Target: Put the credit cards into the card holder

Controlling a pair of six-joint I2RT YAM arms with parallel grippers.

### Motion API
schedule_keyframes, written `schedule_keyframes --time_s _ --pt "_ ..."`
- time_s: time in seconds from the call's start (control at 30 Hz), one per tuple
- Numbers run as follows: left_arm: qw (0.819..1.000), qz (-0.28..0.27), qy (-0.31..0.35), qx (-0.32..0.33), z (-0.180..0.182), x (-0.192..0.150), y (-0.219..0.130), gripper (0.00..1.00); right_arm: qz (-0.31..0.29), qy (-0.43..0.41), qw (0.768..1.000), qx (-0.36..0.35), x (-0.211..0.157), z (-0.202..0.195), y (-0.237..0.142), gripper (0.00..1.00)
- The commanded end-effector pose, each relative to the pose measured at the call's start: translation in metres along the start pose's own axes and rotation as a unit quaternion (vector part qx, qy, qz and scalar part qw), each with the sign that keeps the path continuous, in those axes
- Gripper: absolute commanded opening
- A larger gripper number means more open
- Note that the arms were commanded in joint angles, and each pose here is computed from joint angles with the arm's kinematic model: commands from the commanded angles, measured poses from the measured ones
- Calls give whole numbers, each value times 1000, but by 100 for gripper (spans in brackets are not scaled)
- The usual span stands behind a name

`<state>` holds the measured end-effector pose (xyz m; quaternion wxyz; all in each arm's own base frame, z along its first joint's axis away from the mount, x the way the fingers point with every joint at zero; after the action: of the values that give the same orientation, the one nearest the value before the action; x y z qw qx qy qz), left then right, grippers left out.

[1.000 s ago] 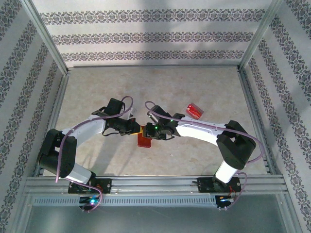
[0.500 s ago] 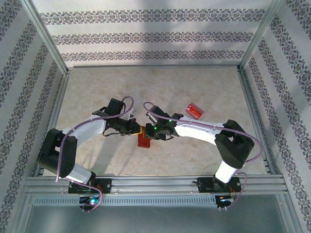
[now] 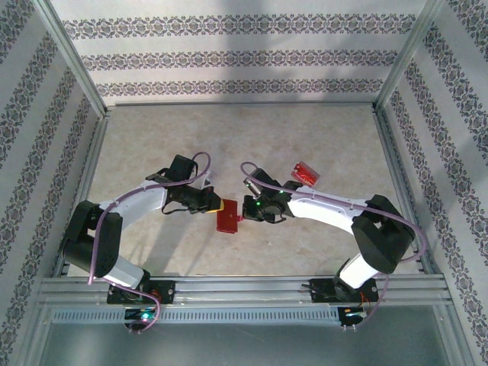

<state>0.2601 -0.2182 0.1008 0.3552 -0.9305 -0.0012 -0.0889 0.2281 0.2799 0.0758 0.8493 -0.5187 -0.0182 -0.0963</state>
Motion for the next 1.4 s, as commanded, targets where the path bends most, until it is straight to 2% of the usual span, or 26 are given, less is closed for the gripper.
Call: schedule_keyframes --time_s 0.0,0.13,0.27,0.4,0.57,0.73,0.87,0.93,1.0,1.07,1.2,1.37 --pt "1000 9 12 -9 -5 -1 4 0 -11 2 1000 -18 1 -15 -7 8" --pt "1000 11 19 -4 -7 0 2 0 -15 -3 1000 -8 0 -8 -12 14" --pt "1000 13 14 -6 -4 -3 6 0 -14 -4 1000 -24 2 -14 -15 34" --pt "1000 18 25 1 -3 -2 6 0 -31 -13 999 -19 3 -8 -32 41" --pt "998 36 49 -2 -8 -2 21 0 -42 -16 999 -4 2 0 -43 39" --pt "997 55 45 5 -3 5 37 0 -52 -18 998 33 -1 15 -47 31" --pt "995 71 58 24 -1 10 45 2 -38 -10 998 53 -4 24 -38 26" --pt "995 69 57 42 5 11 45 22 -36 -12 998 56 -6 27 -33 25" --pt "994 67 59 56 10 9 44 49 -31 -12 998 59 -6 29 -27 23" --pt "994 58 69 69 11 9 37 62 -23 -11 998 57 -7 31 -24 23" --pt "988 25 118 97 6 13 13 75 -21 -19 998 64 -6 43 -21 23" --pt "982 -20 144 122 10 18 -18 80 7 -27 998 61 -7 57 -7 22"
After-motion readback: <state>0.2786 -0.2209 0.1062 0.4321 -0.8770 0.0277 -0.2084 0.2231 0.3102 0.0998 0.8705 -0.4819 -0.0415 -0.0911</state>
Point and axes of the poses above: each hand's point on the last joint's axis, 136 mm out from that joint toward the fingers, its own y axis out along the fingers, its own z axis along the line the jaws close on, x = y × z, the point moved 1 cm from there along -y, back along the fingers, and after that the axes turned 3 degrees about y, right-handed, at the moved point
